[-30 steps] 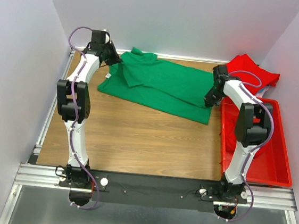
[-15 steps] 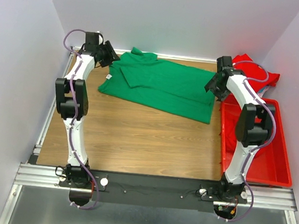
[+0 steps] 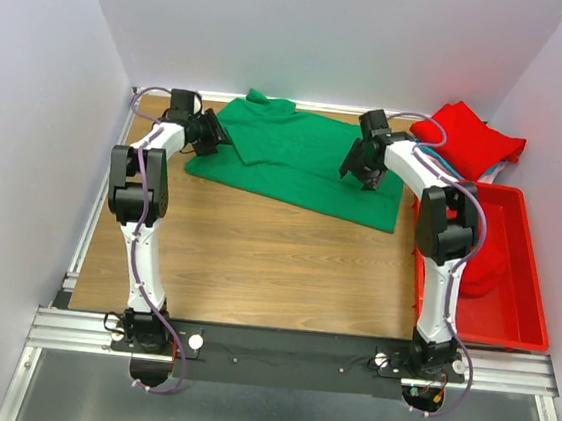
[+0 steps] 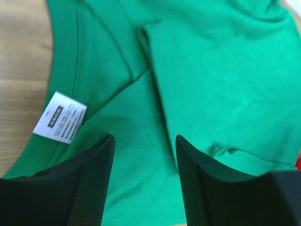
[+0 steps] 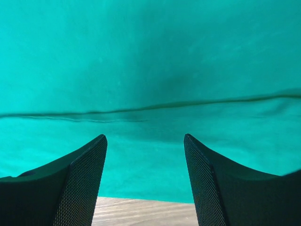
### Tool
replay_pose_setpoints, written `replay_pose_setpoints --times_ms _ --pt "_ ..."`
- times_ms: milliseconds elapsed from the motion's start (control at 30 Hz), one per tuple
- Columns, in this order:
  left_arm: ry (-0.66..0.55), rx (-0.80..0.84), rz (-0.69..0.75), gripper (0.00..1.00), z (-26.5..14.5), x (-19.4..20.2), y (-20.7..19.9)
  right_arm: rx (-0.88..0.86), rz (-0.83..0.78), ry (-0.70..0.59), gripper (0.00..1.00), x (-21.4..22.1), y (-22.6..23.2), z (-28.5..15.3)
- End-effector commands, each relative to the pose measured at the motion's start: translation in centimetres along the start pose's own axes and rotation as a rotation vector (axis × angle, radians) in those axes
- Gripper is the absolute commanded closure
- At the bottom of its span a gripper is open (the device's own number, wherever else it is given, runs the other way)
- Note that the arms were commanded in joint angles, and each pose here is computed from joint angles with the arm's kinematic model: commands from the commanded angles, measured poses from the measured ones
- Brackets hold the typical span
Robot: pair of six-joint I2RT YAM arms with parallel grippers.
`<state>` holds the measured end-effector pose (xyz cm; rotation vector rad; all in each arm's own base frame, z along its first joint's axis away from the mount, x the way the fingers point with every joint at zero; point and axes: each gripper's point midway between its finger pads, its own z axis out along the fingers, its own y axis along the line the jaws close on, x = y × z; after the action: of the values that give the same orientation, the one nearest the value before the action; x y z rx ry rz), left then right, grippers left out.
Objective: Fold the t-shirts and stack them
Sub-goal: Fold the tshirt
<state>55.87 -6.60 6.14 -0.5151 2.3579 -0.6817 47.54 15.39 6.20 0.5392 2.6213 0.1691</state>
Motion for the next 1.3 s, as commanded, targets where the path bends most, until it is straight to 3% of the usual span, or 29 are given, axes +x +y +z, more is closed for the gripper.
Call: replay_pose_setpoints --times_ms 0,267,667,1067,1267 --pt "-0.008 0.025 0.012 0.38 -0.2 0.4 -0.1 -0.028 -0.001 0.096 0.27 2.5 -0.4 2.2" --pt "0.059 -0.083 -0.009 0.38 -0.1 3.8 3.3 0.007 -0.003 0.214 0.27 7.4 -2.8 3.6" --pt "0.080 -0.304 -0.010 0.38 -4.1 5.6 8.2 0.023 -0.010 0.354 0.27 13.5 -5.0 2.4" --pt "0.091 -0.359 -0.014 0.37 -8.5 9.2 9.1 0.046 -0.055 0.474 0.27 20.6 -6.5 -0.6" --pt "0.007 -0.373 0.044 0.37 -11.2 8.2 7.2 0.005 -0.080 0.427 0.27 20.1 -5.3 -2.5"
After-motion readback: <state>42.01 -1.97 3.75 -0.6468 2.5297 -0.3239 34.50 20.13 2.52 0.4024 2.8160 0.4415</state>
